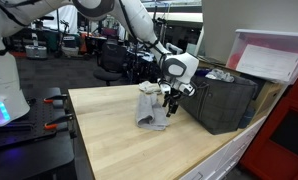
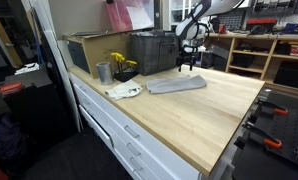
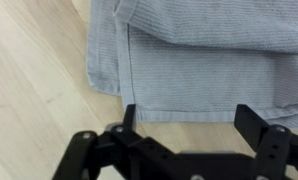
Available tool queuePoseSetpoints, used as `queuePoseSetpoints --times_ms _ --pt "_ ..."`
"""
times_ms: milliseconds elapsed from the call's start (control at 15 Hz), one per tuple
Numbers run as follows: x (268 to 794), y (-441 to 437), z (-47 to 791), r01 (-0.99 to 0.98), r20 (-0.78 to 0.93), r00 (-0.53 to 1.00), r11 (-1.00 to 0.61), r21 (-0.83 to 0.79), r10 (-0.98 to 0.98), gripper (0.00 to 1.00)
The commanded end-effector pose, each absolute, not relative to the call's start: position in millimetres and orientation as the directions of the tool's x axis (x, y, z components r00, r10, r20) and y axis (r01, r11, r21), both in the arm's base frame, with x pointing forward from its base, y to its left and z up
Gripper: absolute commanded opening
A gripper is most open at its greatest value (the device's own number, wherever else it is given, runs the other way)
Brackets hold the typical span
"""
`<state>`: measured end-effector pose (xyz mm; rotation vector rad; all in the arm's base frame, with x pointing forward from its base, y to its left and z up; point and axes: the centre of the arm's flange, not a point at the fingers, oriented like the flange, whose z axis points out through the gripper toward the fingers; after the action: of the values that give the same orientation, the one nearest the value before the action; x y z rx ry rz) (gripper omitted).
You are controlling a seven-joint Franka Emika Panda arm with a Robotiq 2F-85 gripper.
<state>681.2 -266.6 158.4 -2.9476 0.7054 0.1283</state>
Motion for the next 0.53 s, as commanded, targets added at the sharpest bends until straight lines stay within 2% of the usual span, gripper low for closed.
queuePoseSetpoints --times_ms 0,467 --pt "694.3 -288.3 158.0 -0.420 -0.119 0.903 -0.906 -0.043 -0.413 1.00" --pt "706.4 -301.5 144.9 -0.388 -0.131 0.914 -0.921 -0.012 -0.383 1.00"
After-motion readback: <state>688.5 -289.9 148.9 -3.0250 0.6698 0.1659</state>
